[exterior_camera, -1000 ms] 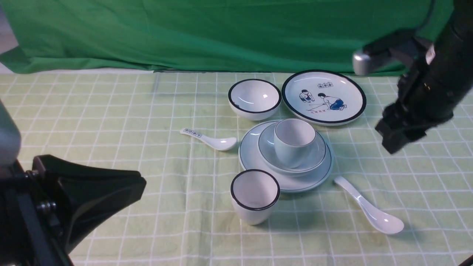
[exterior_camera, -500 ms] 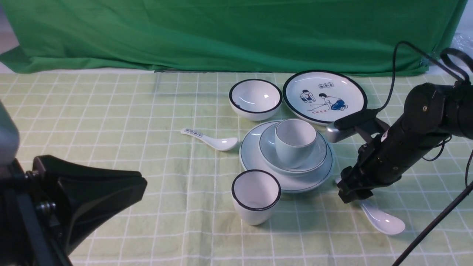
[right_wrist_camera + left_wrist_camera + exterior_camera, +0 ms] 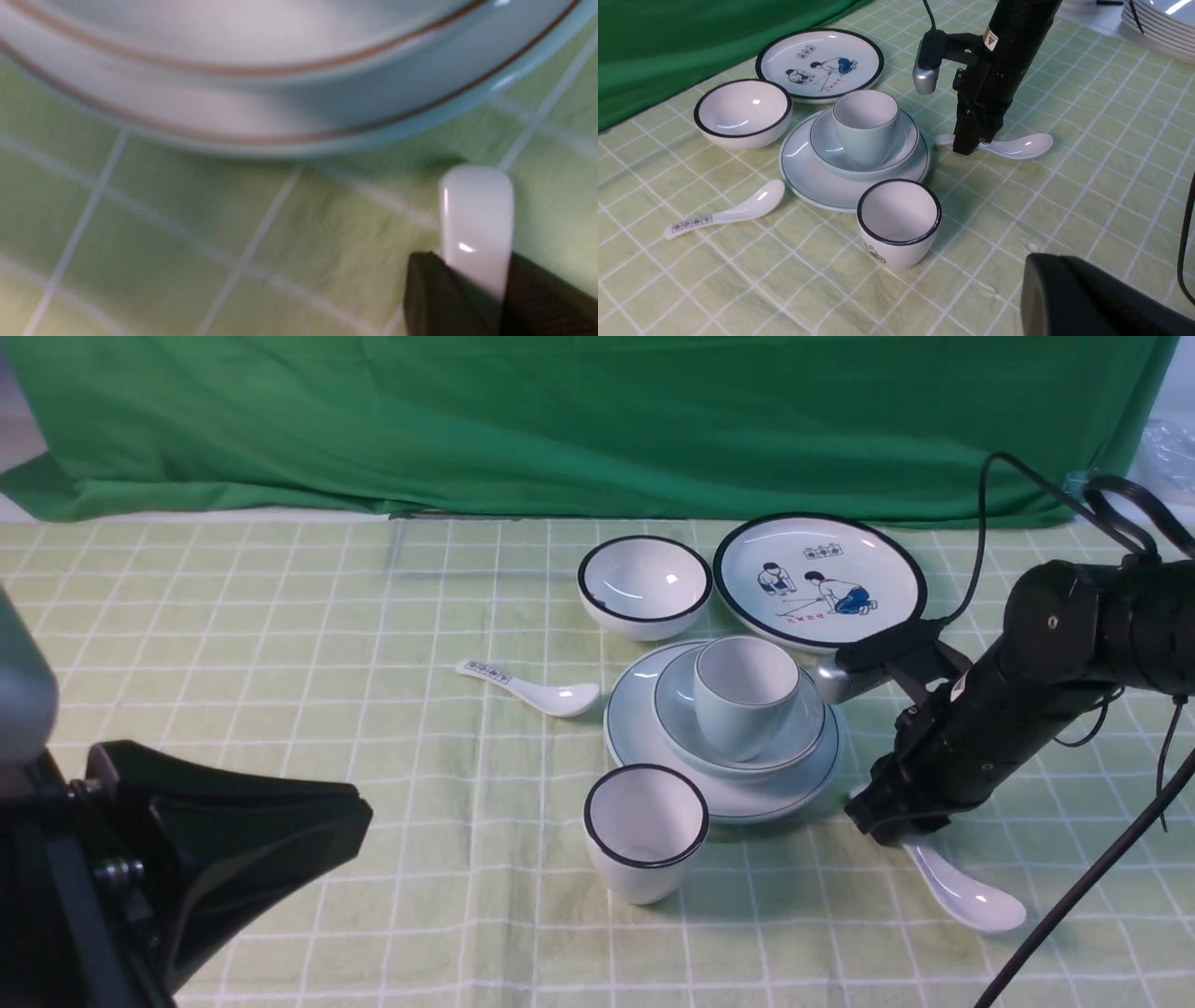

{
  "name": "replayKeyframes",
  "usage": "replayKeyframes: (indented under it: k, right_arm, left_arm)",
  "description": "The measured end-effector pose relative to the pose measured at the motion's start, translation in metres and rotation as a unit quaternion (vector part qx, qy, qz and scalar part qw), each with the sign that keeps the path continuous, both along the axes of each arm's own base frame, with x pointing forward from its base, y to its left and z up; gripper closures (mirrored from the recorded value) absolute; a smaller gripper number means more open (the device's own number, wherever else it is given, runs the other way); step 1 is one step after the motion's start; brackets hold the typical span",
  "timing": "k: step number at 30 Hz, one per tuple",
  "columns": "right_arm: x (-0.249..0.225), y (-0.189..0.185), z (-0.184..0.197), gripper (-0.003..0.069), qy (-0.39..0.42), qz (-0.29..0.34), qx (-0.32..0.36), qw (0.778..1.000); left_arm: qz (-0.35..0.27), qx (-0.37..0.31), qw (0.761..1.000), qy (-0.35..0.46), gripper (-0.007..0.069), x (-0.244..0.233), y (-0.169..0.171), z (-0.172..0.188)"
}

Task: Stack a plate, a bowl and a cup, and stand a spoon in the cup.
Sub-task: Use the right arm to grab a blue soup spoon, then use the right arm to put the blue soup spoon into the blue teacup in the middle

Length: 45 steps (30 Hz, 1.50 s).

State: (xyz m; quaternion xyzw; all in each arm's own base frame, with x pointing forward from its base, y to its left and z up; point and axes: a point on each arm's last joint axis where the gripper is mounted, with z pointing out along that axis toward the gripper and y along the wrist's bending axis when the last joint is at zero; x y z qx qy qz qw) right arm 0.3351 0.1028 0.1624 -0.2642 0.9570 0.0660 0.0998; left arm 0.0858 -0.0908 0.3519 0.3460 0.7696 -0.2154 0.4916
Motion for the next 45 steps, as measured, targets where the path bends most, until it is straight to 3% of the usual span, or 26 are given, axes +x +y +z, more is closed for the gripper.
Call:
replayKeyframes:
  k: [4,8,10,12,15,16,17,19,23,32,45]
  right_arm:
    - [-0.011,-0.002,0.035,0.0491,-0.027,-0.002,0.012,1.0]
    - [-0.03,-0.007,0.104,0.0491,-0.149,-0.033,0.06,0.987]
    - [-0.039,-0.005,0.13,0.0491,-0.237,-0.055,0.117,0.963]
    - [-0.046,0.0,0.144,0.0491,-0.333,-0.099,0.175,0.921]
    - [-0.05,0.012,0.144,0.0491,-0.406,-0.124,0.209,0.881]
    - [-0.052,0.023,0.136,0.0491,-0.448,-0.132,0.221,0.856]
    - [-0.053,0.025,0.136,0.0491,-0.446,-0.129,0.224,0.857]
    - [-0.052,0.045,0.122,0.0491,-0.506,-0.118,0.234,0.822]
    - [-0.038,0.064,0.104,0.0491,-0.54,-0.102,0.262,0.793]
    - [0.0,0.087,0.06,0.0491,-0.52,-0.087,0.252,0.812]
    - [0.008,0.093,0.021,0.0471,-0.492,-0.088,0.222,0.837]
  left_arm:
    - [0.0,0.002,1.0,0.002,0.0624,0.0,0.0,0.0]
    - [0.0,0.001,1.0,0.0,0.0624,0.0,0.0,0.0]
    - [0.0,-0.001,1.0,-0.002,0.0624,0.0,0.0,0.0]
    - [0.001,-0.006,1.0,-0.006,0.0624,0.001,0.0,0.001]
    - [0.001,-0.008,1.0,-0.008,0.0624,0.001,-0.001,0.001]
    - [0.001,-0.009,1.0,-0.009,0.0624,0.001,-0.001,0.002]
    - [0.001,-0.009,1.0,-0.009,0.0624,0.001,-0.001,0.002]
    - [0.002,-0.01,1.0,-0.011,0.0624,0.001,-0.001,0.002]
    - [0.002,-0.01,1.0,-0.011,0.0624,0.001,-0.001,0.002]
    - [0.002,-0.011,1.0,-0.012,0.0624,0.001,-0.001,0.002]
    - [0.002,-0.012,1.0,-0.011,0.0624,0.001,-0.001,0.002]
